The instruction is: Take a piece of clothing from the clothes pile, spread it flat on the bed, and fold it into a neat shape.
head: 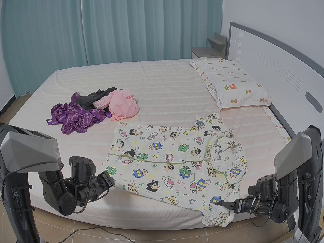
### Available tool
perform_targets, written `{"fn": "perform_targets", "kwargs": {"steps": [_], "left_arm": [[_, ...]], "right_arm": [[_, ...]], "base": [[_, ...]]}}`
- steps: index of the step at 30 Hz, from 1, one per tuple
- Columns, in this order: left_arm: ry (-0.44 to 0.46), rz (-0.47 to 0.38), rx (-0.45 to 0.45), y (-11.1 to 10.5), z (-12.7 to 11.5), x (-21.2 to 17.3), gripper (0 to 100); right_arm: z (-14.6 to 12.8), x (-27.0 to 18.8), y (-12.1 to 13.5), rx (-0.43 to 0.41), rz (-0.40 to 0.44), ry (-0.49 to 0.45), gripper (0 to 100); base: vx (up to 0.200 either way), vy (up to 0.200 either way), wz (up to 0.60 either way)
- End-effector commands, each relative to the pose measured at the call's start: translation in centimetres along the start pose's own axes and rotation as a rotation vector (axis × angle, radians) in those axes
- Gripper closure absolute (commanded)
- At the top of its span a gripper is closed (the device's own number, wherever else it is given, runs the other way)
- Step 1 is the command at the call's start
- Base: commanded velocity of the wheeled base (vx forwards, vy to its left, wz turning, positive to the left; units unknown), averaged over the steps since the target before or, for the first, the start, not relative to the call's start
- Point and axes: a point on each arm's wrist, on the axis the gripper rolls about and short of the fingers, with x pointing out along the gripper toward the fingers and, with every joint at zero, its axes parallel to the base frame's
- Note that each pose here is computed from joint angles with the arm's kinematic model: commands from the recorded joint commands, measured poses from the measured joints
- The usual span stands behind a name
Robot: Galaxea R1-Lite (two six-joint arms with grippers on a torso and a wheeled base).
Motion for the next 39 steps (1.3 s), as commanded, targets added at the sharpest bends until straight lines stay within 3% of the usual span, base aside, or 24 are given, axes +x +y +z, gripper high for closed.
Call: {"fn": "perform_targets", "kwargs": {"steps": [1,9,10,16,22,28,39], "left_arm": [[-0.009,-0.006,-0.006,-0.1,0.2,-0.1,100],[-0.013,-0.009,-0.007,-0.2,0.3,-0.1,100],[-0.014,-0.01,-0.007,-0.2,0.3,-0.1,100],[-0.015,-0.009,-0.006,-0.2,0.3,-0.1,100],[-0.077,0.001,-0.011,-0.6,0.9,0.0,100],[-0.141,-0.017,-0.068,-1.5,1.8,0.3,100],[-0.207,-0.063,-0.081,-2.9,3.2,2.0,100]], "right_arm": [[0.9,0.5,0.0,0.004,0.026,-0.022,0],[1.3,0.9,0.3,-0.001,0.037,-0.013,0],[1.4,1.1,0.3,-0.009,0.04,-0.017,100],[1.6,1.0,0.6,-0.024,0.053,-0.038,100],[2.9,0.2,0.7,-0.013,0.083,-0.134,100],[5.9,-0.8,1.0,0.064,0.125,-0.272,100],[11.5,1.2,-0.3,0.074,0.141,-0.483,100]], "base": [[0.0,0.0,0.0],[0.0,0.0,0.0],[0.0,0.0,0.0],[0.0,0.0,0.0],[0.0,0.0,0.0],[0.0,0.0,0.0],[0.0,0.0,0.0]]}}
